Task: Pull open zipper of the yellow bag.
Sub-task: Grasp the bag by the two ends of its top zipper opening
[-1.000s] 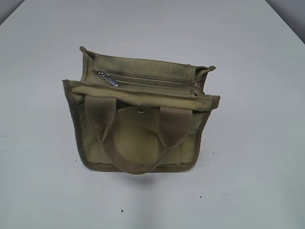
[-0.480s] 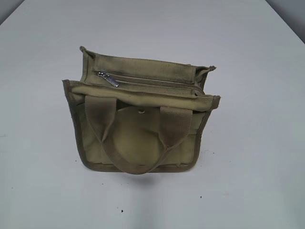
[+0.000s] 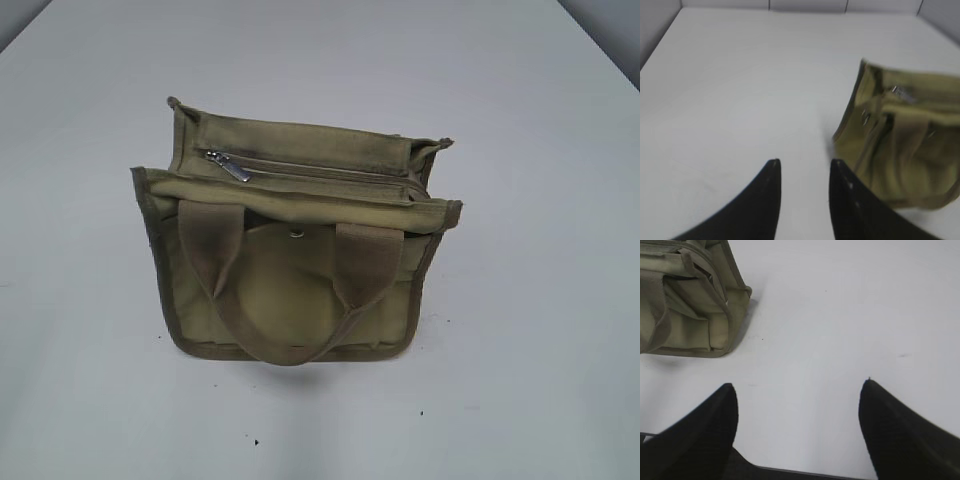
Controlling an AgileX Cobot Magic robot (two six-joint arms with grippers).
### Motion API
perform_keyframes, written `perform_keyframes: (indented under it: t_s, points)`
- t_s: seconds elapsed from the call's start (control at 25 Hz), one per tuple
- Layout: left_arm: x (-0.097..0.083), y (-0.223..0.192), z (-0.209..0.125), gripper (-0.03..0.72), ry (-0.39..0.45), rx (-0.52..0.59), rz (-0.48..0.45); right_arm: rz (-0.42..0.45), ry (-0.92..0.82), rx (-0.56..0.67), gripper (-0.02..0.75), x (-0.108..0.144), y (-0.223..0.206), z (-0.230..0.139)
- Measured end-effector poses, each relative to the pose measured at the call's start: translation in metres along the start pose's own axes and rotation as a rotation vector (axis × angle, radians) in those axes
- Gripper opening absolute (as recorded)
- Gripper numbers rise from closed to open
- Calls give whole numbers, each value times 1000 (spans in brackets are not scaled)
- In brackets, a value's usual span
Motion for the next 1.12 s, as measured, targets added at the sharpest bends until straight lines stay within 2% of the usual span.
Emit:
perform_keyframes:
  t_s: [0.12, 0.24, 0.44, 0.52, 0.6, 0.76, 0.92, 1.12]
  points:
    - [-14, -16, 25, 260, 120, -61, -86, 4, -4, -5, 584, 1, 0, 2]
    - [-19, -47, 34, 260, 242, 2, -127, 9, -21, -51, 584, -1, -5, 22]
    - [-33, -109, 32, 271, 360, 230, -209, 43, -82, -147, 584, -1, -24, 62]
    - [-43, -133, 28, 294, 381, 341, -267, 64, -101, -167, 584, -1, -36, 75]
    - [-53, -161, 18, 328, 436, 484, -319, 108, -128, -187, 584, 3, -48, 88]
    - [-65, -199, 7, 351, 525, 670, -397, 207, -91, -115, 584, 17, -80, 103]
    - [-79, -234, 2, 354, 531, 766, -441, 301, 72, -9, 584, 37, -118, 117]
    - [-103, -264, 2, 354, 480, 810, -500, 411, 280, 80, 584, 69, -169, 136]
Point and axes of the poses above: a point on each arm's last joint axis where the gripper is mounted, y pointing back along that axis away from the gripper, x along the wrist's bending axis when the last joint is at zero, z = x × y, the point moved 9 cm from there along -y, pointing out along that axis toward the gripper, and after that the axes turned 2 degrees about y, right-handed, at the moved point
